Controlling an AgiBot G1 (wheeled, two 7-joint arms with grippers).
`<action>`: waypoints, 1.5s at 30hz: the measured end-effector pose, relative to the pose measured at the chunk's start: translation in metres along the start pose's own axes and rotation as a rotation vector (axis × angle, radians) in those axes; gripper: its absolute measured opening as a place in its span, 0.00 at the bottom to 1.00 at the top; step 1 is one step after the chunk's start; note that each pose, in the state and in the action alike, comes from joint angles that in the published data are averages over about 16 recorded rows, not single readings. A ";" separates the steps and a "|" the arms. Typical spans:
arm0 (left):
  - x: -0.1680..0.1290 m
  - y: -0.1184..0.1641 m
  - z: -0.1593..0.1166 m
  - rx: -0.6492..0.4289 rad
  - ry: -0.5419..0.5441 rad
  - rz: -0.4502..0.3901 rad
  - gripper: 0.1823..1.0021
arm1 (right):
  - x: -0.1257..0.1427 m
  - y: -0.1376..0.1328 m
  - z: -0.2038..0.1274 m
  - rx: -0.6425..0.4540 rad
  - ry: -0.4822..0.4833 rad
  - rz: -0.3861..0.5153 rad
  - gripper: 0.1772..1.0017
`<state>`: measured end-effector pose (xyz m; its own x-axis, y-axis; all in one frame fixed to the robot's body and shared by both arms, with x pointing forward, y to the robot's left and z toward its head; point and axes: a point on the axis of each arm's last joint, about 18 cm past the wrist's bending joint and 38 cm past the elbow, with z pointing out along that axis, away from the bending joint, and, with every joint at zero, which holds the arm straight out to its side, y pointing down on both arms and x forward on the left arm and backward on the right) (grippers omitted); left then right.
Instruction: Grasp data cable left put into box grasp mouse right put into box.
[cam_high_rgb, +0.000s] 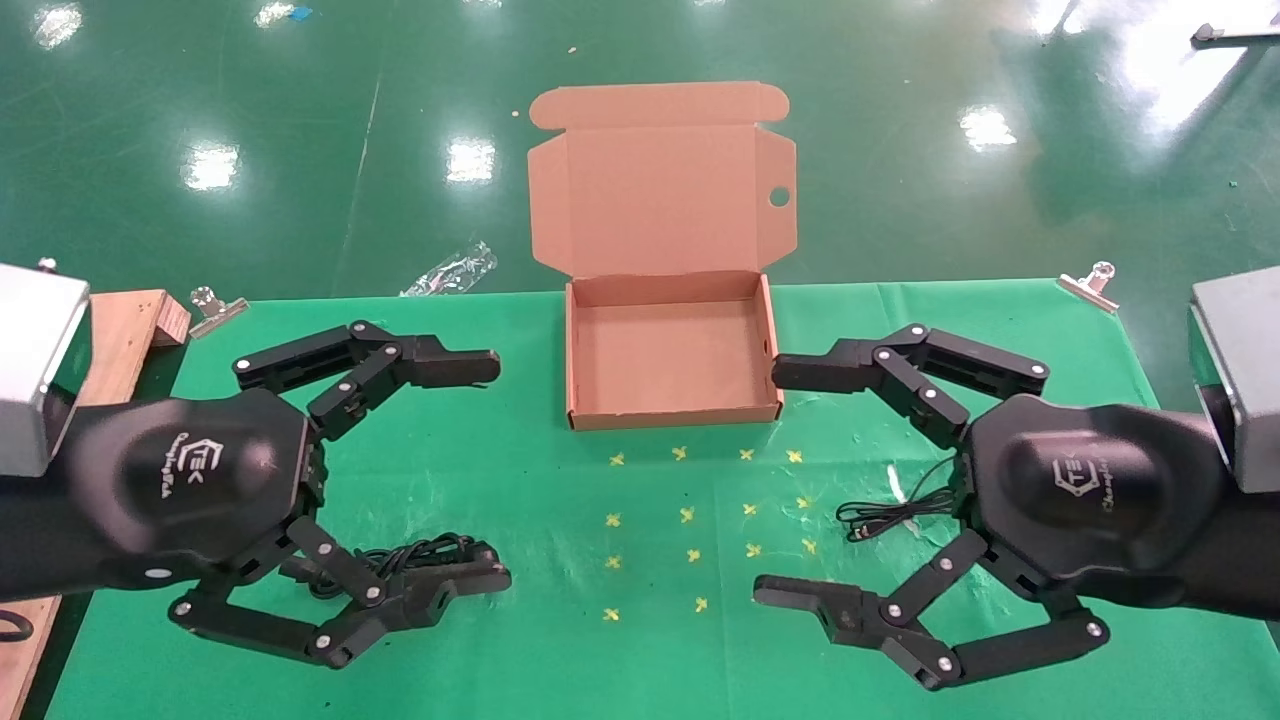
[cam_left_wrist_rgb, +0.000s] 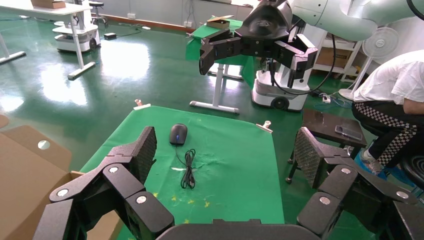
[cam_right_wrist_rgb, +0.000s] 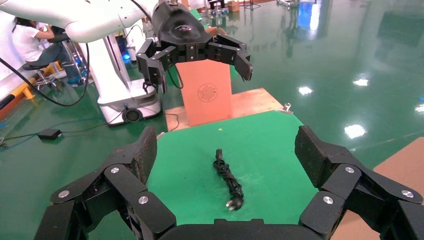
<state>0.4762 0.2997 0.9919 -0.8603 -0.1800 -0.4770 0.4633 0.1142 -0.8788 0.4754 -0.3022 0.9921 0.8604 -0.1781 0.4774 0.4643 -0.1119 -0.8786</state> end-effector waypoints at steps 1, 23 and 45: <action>0.000 0.000 0.000 0.000 0.000 0.000 1.00 | 0.000 0.000 0.000 0.000 0.000 0.000 1.00; -0.003 0.057 0.008 -0.357 0.030 0.106 1.00 | 0.000 0.030 -0.005 -0.170 0.035 0.040 1.00; -0.061 0.177 0.021 -1.097 -0.055 0.281 1.00 | -0.005 0.075 -0.049 -0.442 0.177 0.099 1.00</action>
<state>0.6150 0.3099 0.8648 -0.7319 -0.0528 -0.6793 0.1786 0.9473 -0.2660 0.4959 -0.3581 0.9246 0.8293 -0.3677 0.4208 0.2155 -0.4842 -0.8480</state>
